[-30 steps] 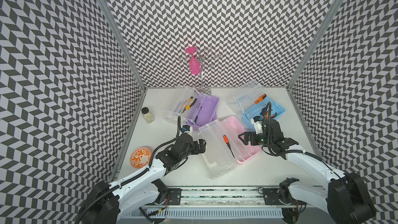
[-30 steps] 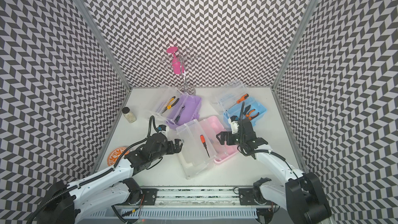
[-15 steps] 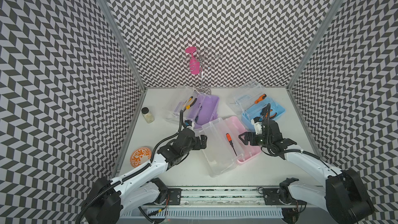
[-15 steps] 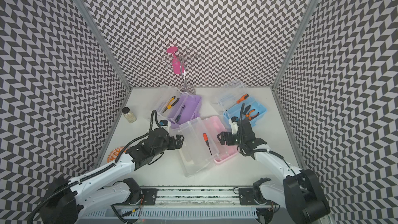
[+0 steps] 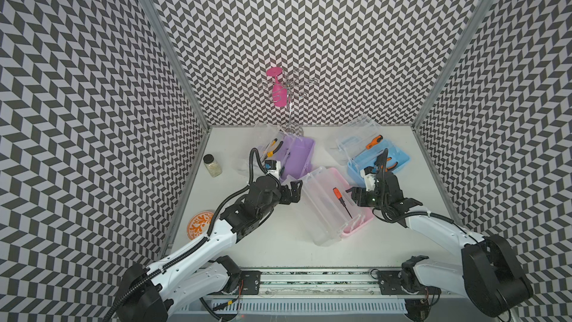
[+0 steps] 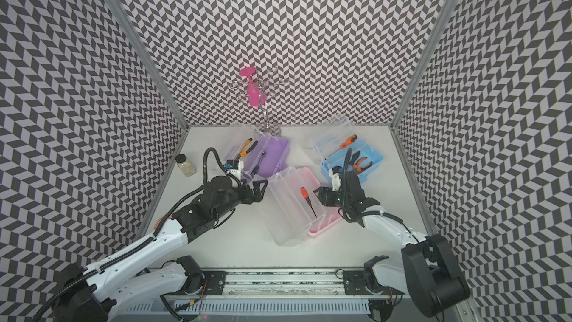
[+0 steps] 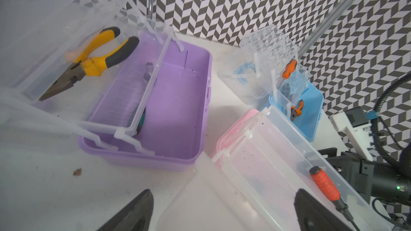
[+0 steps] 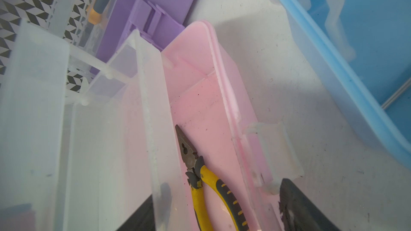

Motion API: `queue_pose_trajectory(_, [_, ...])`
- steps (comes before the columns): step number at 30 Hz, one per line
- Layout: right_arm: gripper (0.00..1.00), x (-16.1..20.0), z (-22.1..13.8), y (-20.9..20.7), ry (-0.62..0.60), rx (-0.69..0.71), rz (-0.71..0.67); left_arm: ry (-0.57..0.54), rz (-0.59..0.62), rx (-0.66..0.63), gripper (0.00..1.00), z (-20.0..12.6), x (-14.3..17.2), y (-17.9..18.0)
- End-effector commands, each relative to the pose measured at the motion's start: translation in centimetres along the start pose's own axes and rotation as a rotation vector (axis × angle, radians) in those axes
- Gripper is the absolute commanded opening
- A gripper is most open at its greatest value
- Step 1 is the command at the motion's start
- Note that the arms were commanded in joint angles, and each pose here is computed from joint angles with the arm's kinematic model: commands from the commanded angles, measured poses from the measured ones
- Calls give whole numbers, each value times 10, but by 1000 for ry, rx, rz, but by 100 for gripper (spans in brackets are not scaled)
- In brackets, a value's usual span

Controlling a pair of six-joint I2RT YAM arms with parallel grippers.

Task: Close toolboxes
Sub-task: Close the toolbox lid.

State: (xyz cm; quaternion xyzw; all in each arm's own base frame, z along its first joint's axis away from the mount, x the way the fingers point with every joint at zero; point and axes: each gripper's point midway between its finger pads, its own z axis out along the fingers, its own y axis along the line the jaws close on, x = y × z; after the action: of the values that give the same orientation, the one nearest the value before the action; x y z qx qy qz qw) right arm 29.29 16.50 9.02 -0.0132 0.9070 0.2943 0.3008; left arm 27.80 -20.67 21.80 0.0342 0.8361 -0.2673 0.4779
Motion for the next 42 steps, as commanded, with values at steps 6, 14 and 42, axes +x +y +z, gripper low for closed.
queue_pose_trajectory(6, [64,28,8,-8,85,4,106,-88,19,58,99,-7,-29,-18])
queue_pose_trajectory(14, [56,24,5,-15,48,41,118,-31,32,113,99,18,-15,-30])
queue_pose_trajectory(42, [59,7,1,-9,40,62,44,142,106,108,99,102,11,-51])
